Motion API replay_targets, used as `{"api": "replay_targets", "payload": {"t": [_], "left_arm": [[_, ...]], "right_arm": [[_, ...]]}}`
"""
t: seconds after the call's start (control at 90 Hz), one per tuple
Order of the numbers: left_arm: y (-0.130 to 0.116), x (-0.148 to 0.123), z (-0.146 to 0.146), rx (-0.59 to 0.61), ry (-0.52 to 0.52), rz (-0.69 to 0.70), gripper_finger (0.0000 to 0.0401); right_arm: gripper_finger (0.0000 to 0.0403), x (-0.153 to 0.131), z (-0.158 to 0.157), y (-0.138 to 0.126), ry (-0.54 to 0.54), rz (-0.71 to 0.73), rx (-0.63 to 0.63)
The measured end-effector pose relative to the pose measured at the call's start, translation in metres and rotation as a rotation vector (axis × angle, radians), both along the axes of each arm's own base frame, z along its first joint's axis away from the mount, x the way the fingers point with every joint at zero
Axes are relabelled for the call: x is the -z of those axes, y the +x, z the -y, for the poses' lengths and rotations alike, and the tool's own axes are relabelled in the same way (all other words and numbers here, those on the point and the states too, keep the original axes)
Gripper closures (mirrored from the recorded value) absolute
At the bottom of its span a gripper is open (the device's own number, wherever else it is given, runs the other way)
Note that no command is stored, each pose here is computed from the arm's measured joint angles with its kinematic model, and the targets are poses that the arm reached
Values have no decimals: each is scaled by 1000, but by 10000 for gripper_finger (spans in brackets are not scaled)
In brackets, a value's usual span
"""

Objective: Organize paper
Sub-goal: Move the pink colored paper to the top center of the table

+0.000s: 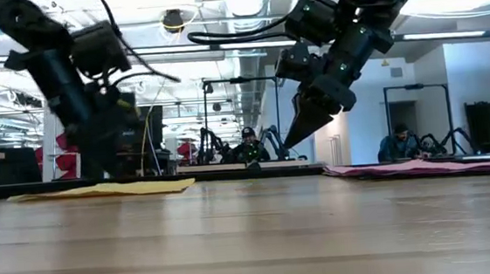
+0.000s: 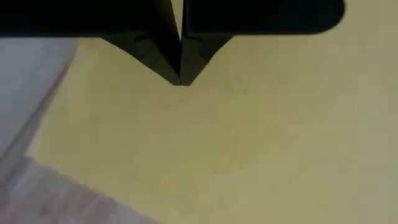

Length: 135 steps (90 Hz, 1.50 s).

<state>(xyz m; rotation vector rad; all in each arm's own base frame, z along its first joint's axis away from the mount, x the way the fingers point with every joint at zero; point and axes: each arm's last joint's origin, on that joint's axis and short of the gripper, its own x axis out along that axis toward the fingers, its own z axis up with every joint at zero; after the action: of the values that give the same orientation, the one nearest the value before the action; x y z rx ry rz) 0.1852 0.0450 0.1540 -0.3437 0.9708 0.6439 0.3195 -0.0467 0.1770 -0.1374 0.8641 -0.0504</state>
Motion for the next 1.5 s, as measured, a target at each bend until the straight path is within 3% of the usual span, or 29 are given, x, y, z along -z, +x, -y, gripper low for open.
{"api": "replay_targets", "payload": {"t": [0.256,0.522,1.078,1.222,1.422,1.5], "left_arm": [[6,2,5,-13,-11,100,401],[7,11,11,-28,-25,230,401],[6,12,11,-26,-18,225,401],[6,12,11,-26,-19,226,401],[6,12,11,-26,-21,226,401],[6,12,12,-24,-26,226,401]], "right_arm": [[403,-11,-30,-37,-4,-195,-11],[403,7,-48,-77,-124,-196,126],[306,44,-33,-75,-160,-259,171],[320,44,-30,-75,-159,-260,183],[389,41,-33,-75,-160,-256,172],[398,38,-36,-72,-165,-251,155]]}}
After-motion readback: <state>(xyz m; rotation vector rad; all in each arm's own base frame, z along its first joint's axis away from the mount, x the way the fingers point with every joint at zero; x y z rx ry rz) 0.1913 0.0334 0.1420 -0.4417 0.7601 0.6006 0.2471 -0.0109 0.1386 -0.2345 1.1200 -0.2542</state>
